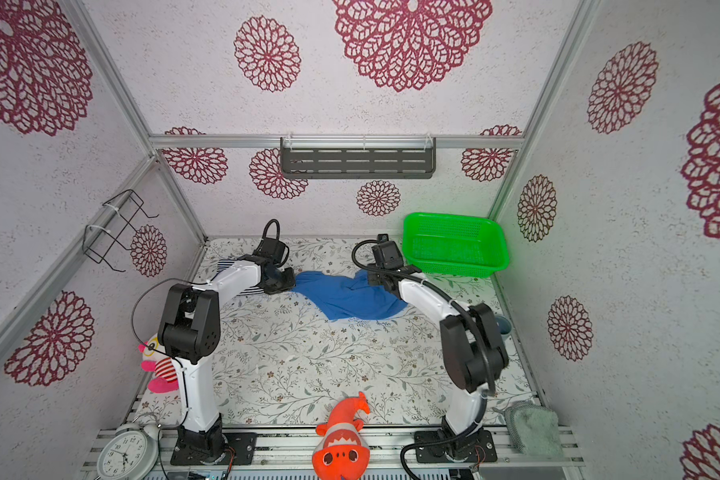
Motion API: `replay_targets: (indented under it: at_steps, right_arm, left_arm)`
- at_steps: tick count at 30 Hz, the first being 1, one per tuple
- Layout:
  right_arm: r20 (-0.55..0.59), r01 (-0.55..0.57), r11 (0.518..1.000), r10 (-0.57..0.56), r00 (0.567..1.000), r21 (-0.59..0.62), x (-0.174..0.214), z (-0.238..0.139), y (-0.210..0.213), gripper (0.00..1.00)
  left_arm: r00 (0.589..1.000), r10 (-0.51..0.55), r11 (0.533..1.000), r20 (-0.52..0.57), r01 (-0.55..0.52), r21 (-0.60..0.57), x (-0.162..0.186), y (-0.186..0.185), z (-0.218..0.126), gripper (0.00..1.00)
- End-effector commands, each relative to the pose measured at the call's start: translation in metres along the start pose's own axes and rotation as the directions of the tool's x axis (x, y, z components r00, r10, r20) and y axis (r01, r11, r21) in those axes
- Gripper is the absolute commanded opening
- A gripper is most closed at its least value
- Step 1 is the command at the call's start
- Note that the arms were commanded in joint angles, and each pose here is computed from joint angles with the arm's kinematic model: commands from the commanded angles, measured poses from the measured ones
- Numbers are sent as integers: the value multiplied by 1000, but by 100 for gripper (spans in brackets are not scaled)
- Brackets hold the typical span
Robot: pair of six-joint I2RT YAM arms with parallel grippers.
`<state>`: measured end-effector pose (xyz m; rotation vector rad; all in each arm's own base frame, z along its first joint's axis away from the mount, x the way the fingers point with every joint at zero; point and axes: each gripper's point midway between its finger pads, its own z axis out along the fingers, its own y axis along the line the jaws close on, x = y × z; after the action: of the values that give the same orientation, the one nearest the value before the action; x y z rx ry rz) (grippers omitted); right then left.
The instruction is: Fold and stack the tank tops
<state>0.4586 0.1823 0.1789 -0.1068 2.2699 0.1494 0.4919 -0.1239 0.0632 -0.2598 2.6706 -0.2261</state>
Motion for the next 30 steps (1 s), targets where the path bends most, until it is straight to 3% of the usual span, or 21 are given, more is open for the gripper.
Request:
replay_targets:
  at_steps: [1,8,16,17,19,21,23,30]
  right_arm:
    - [13,-6,999,5,1000,47,-1,-24,-19,0]
    - [46,-53,999,53,998,-1,3,-68,-22,0]
    - [177,-83,996,73,981,44,-24,-131,-45,0]
    - [170,-83,995,73,983,52,-21,-130,-48,0]
    - [122,-75,995,66,990,73,-8,-121,-50,0]
    - [78,-77,995,71,994,69,6,-109,-48,0]
    - [61,-92,995,89,994,49,15,-98,-44,0]
    - [-54,-91,996,90,994,-21,35,-45,-20,34]
  left_arm:
    - [998,60,998,35,-59,-37,-15,7,-23,0]
    - [990,90,995,109,-84,-58,-42,25,-52,0]
    - [967,164,986,193,-160,-39,-105,3,-72,0]
    - [967,166,986,193,-162,-36,-110,0,-71,5]
    - [971,162,986,177,-164,-7,-112,-7,-66,39]
    - [977,155,987,145,-159,17,-101,-10,-62,52]
    - [981,156,987,119,-158,8,-86,-7,-61,58]
    - [997,75,994,29,-76,72,-5,-3,-62,59]
